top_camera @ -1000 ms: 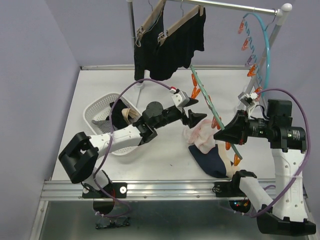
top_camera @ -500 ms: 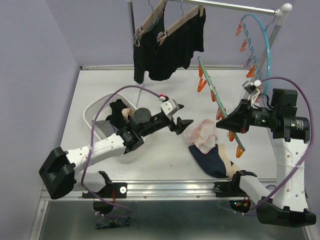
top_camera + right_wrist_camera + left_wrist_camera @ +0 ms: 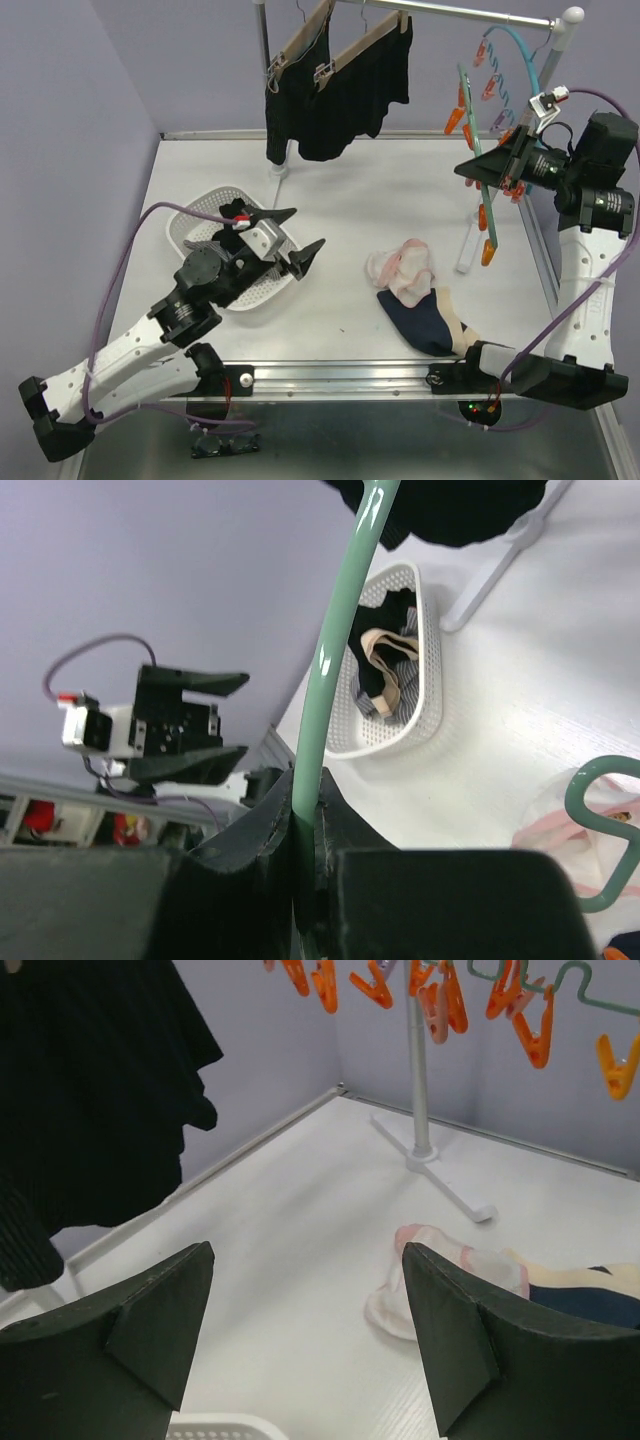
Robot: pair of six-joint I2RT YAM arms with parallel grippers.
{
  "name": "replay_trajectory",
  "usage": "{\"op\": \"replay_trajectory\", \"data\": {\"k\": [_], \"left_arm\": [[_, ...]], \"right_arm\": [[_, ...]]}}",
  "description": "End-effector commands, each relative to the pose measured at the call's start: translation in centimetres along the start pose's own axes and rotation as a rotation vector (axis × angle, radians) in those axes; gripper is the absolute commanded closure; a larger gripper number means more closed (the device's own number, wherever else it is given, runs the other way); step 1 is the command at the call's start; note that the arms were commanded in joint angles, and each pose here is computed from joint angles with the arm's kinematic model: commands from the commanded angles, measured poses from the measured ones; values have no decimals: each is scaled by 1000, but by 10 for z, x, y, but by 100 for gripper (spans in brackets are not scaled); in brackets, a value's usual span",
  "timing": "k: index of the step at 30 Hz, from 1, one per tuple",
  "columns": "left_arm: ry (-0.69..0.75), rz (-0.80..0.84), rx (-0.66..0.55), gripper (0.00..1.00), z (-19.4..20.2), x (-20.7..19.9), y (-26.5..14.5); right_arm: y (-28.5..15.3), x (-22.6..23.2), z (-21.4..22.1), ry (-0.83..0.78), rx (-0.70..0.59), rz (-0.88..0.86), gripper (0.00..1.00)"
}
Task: Remove the underwear clipped to the hanger
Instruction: Place the hanger at the clothesline.
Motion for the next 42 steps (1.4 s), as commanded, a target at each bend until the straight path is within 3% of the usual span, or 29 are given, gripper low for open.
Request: {"op": "replay_trajectory", "data": {"k": [1, 12, 18, 31, 37, 42], "left_arm": [[60, -100, 58, 11, 24, 12, -30], [-2, -162, -37, 10, 39, 15, -68], [-18, -171, -37, 10, 45, 15, -71], [-14, -151, -17, 10, 49, 12, -67], [-8, -139, -9, 10, 51, 11, -66], [-6, -123, -3, 10, 52, 9, -64]], "right_arm": [[-4, 55, -62, -96, -220, -60, 99], [7, 44, -124, 32, -428, -76, 100], [9, 43, -140, 57, -466, -86, 100], [26, -15, -147, 282, -462, -41, 95], [27, -18, -137, 300, -441, -51, 84], [23, -10, -128, 266, -431, -57, 50]]}}
Point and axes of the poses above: each gripper's point midway between its finger pads, its own y axis out along the fingers, its own x axis along the line the jaws close on, z = x × y, the point moved 6 cm from there along -y, back along the fingers, and after that the axes turned 1 degree about y, right-handed, at the moved point
